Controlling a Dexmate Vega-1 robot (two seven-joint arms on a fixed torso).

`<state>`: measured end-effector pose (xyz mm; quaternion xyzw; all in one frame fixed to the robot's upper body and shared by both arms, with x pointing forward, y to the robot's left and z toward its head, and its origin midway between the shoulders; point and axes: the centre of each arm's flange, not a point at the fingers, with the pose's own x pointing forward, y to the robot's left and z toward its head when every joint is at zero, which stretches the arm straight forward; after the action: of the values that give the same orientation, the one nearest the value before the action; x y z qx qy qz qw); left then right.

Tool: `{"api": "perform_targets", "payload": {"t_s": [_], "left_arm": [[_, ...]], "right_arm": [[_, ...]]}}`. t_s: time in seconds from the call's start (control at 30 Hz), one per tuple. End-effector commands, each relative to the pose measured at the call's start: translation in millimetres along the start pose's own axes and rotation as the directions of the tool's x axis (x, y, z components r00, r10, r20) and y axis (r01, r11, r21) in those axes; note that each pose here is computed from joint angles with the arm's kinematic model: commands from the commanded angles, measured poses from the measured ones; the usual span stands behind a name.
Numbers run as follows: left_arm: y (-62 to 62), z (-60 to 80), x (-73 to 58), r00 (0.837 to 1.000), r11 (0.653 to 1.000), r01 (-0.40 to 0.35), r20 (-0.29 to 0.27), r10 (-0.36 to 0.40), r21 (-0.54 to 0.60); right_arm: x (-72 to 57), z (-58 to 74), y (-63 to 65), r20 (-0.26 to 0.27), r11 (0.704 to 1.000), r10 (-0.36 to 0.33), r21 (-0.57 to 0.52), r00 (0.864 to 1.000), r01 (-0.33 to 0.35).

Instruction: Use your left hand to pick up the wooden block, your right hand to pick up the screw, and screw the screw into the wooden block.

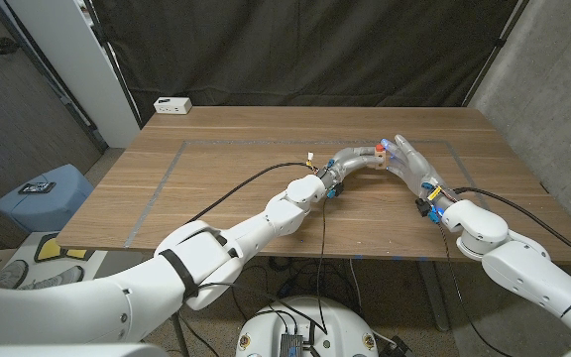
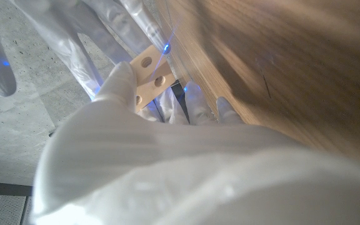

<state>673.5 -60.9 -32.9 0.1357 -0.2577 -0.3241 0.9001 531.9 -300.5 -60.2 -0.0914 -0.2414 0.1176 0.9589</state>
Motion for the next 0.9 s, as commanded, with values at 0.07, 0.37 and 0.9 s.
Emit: {"api": "perform_targets", "payload": {"t_s": [0.07, 0.37, 0.9], "left_arm": [[0.2, -0.3, 3.4, 1.0, 1.0, 0.005, -0.003, -0.005, -0.002], [1.0, 0.2, 3.6, 1.0, 1.0, 0.002, -0.001, -0.002, 0.001], [3.8, 2.2, 3.2, 1.0, 1.0, 0.003, 0.003, -0.003, 0.011]], "right_arm": [[-2.5, -1.2, 6.1, -0.003, 1.0, 0.01, 0.011, 1.0, -0.009], [1.9, -0.5, 12.4, 0.007, 0.999, 0.034, 0.014, 0.999, -0.034], [3.3, 5.8, 11.2, 0.03, 1.0, 0.023, 0.004, 0.999, -0.024]]}}
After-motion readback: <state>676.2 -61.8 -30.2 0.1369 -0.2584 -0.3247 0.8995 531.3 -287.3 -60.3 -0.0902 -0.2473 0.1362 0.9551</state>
